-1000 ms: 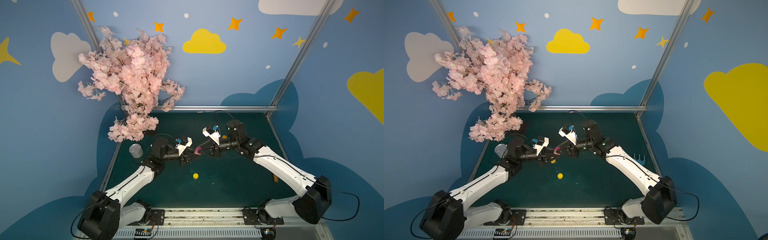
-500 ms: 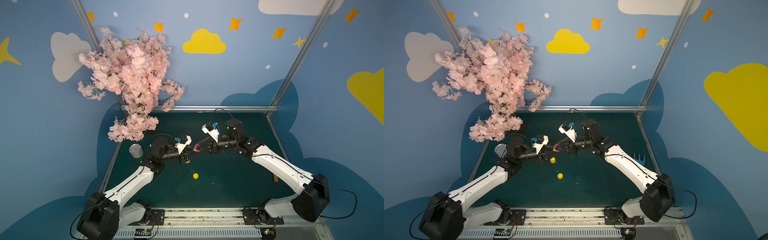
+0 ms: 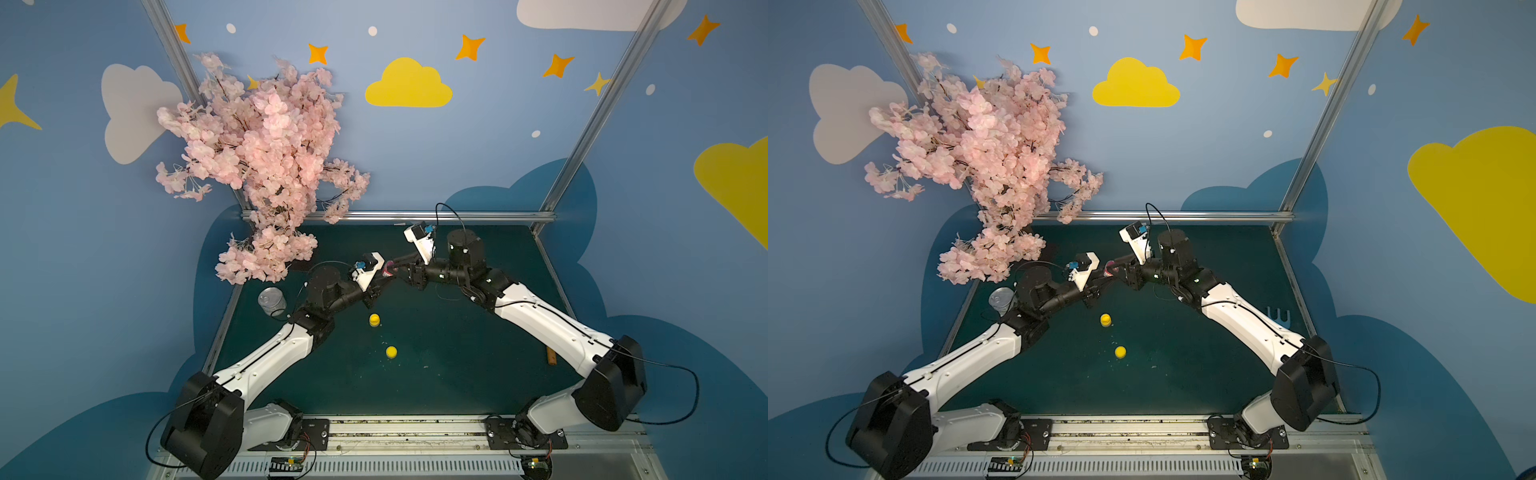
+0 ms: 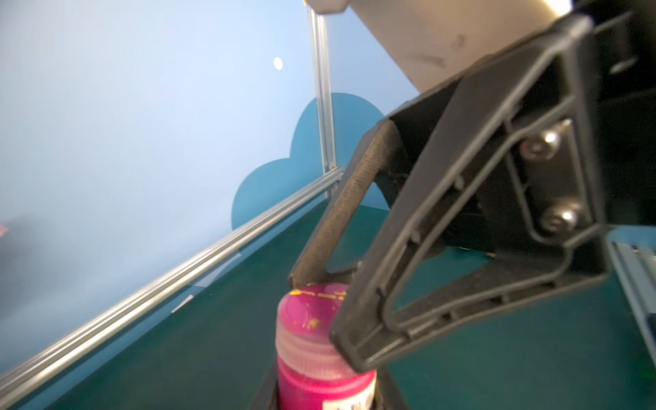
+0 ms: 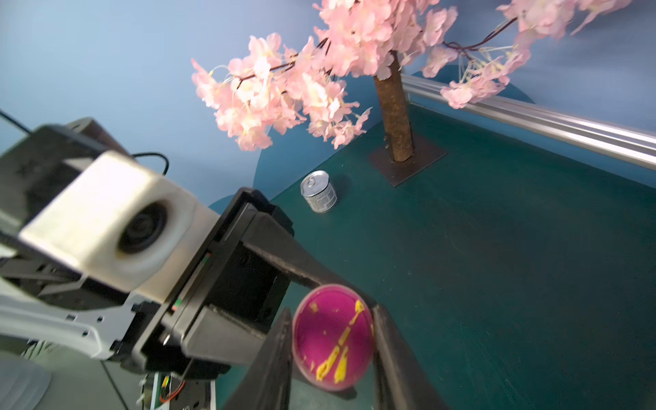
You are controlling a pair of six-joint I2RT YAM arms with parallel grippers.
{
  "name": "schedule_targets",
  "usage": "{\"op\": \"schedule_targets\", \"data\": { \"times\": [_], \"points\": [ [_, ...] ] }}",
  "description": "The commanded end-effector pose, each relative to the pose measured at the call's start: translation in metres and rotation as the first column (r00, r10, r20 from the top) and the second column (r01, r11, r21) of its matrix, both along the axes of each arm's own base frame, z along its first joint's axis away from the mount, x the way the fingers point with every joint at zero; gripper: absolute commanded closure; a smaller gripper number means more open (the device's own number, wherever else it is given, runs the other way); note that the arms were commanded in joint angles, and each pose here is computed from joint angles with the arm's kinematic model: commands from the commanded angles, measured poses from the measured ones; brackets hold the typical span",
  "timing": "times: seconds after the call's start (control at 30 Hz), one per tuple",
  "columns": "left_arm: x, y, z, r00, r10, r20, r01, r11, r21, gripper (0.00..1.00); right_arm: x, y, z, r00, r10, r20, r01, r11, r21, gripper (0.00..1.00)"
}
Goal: Close the paint jar lid
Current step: Screw the lid onto the paint jar.
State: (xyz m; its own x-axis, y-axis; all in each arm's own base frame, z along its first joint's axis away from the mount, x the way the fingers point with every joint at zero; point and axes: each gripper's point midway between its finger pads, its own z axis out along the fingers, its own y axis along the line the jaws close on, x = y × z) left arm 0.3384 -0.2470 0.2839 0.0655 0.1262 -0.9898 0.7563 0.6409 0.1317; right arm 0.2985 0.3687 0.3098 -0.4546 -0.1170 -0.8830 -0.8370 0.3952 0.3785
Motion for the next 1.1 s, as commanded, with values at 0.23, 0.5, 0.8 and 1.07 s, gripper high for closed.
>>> {"op": "schedule_targets", "data": {
  "times": [0.23, 0.5, 0.8, 1.07],
  "points": [
    [0.034, 0.018, 0.115, 0.863, 0.336, 0.377, -0.286, 0.940, -0.184, 0.74, -0.017, 0.020, -0.078, 0.943, -0.101, -0.317, 0.045, 0.983, -0.180, 0.90],
    [0.040, 0.012, 0.094, 0.896, 0.318, 0.312, -0.275, 0.946, -0.174, 0.73, -0.014, 0.019, -0.078, 0.939, -0.121, -0.321, 0.063, 0.981, -0.186, 0.75],
    [0.037, 0.023, 0.021, 0.971, 0.237, 0.021, -0.233, 0.965, -0.117, 0.73, -0.011, -0.014, -0.067, 0.947, -0.152, -0.283, 0.103, 0.978, -0.180, 0.46],
    [0.022, 0.024, -0.039, 0.970, 0.071, -0.233, -0.103, 0.986, -0.129, 0.73, -0.022, -0.042, -0.042, 0.978, -0.133, -0.162, 0.118, 0.988, -0.101, 0.28]
  ]
}}
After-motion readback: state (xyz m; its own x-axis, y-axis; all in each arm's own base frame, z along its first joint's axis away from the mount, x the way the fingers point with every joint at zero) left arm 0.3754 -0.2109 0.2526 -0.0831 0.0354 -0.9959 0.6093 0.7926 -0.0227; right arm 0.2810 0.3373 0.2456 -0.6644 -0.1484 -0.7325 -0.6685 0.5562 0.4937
